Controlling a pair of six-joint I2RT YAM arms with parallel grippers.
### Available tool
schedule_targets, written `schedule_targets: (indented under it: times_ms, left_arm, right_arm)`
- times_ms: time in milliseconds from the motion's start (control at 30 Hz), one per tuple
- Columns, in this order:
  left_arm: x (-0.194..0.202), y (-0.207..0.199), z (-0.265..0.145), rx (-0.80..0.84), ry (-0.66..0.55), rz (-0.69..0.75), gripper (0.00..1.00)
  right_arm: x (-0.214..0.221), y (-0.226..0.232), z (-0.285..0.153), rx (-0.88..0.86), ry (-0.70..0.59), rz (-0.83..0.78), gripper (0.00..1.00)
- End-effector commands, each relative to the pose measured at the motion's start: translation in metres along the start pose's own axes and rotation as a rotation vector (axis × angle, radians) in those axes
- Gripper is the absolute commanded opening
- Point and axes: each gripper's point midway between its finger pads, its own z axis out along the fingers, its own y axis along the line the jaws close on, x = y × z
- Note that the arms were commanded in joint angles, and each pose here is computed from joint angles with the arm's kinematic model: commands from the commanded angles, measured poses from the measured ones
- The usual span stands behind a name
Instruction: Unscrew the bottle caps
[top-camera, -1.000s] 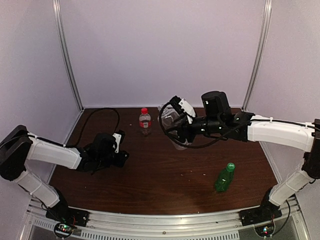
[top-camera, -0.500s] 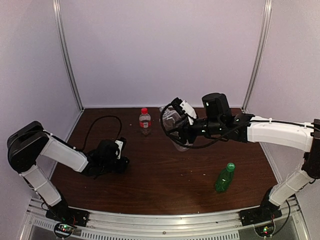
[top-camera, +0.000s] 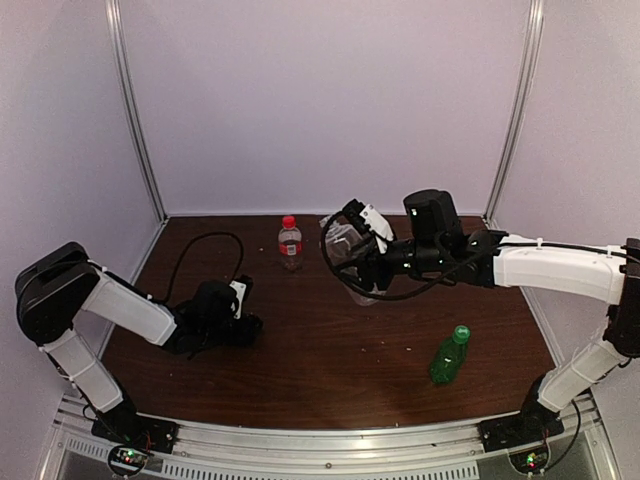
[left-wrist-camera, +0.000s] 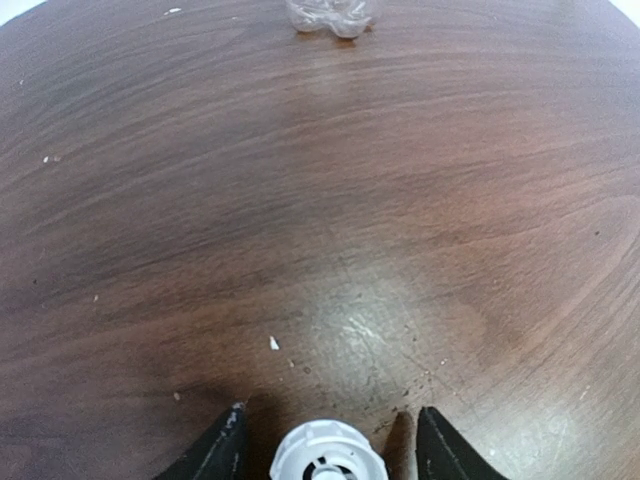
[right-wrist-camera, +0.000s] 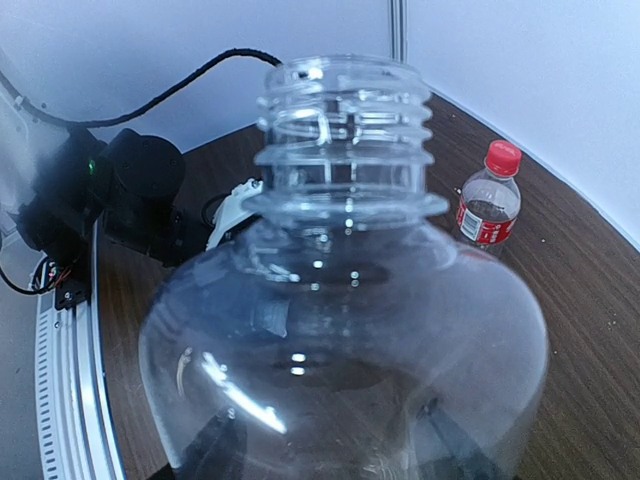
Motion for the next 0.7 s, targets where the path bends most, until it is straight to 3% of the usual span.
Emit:
schedule_targets:
  times_ms: [0, 100, 367, 667]
  left_arm:
    - [-0.016, -0.005, -0.009, 0.031, -0.034, -0.015, 0.64]
    - [-0.032, -0.011, -0.020, 0.060, -0.063, -0.020, 0.71]
    - [-0.096, -0.043, -0.073, 0.228, -0.194, -0.023, 0.79]
    - [-0.172, -0.106, -0.174, 0.638, -0.425, 0.033, 0.89]
  right_arm:
    - [-0.004, -0.002, -0.002, 0.002, -0.026, 0.004, 0.57]
    - [-0.002, -0.002, -0.001, -0.005, -0.022, 0.005, 0.57]
    - [0.000, 0.010, 0.001, -0.075, -0.016, -0.013, 0.58]
    - [0.001, 0.042, 0.002, -0.272, -0.006, -0.042, 0.58]
